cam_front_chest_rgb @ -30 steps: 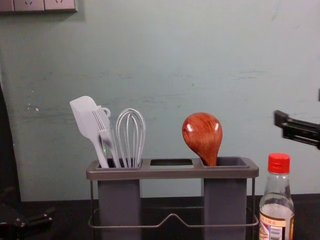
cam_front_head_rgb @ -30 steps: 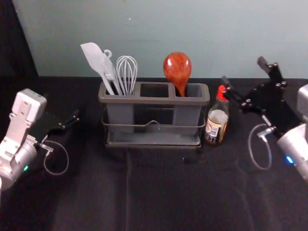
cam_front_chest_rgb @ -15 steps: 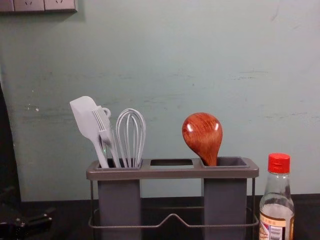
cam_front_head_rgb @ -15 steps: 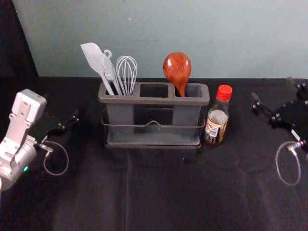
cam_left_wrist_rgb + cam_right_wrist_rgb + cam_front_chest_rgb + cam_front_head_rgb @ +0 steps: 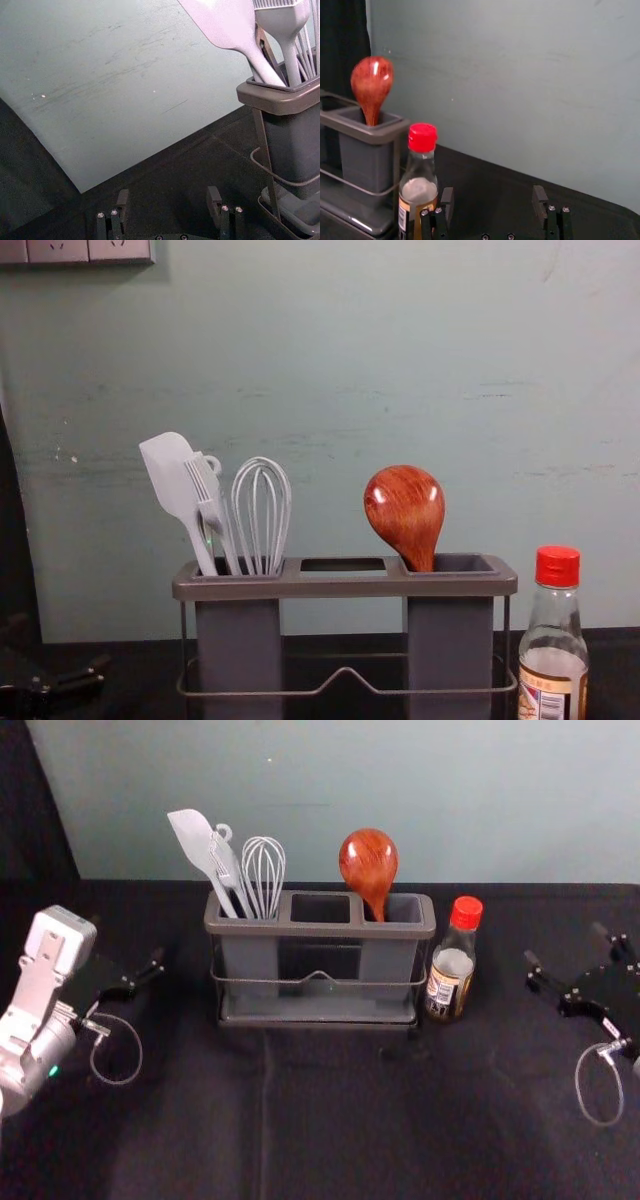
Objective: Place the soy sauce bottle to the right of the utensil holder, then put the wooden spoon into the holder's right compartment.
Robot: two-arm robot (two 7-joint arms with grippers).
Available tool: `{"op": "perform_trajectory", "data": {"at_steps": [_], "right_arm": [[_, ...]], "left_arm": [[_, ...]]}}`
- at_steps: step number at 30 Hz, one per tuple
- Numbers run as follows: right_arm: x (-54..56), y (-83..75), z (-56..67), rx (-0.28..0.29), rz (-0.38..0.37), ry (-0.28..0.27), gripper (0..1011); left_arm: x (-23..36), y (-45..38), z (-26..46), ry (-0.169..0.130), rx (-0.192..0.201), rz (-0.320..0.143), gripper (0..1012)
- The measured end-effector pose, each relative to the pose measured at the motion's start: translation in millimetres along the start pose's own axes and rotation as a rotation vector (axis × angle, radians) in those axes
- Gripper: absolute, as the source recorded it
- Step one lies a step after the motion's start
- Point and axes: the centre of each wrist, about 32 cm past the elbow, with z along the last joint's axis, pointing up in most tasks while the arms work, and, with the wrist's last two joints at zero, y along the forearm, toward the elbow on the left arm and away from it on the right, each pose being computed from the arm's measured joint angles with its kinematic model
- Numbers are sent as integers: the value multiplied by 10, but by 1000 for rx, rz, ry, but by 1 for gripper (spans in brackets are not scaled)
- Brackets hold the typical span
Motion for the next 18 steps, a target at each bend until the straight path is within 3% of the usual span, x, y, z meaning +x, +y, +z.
{"op": "perform_trajectory", "data": {"at_steps": [18], "right_arm": [[172, 374, -11, -106, 68, -44, 1003]], "left_arm": [[0, 0, 0, 0, 0, 0, 1000]]}}
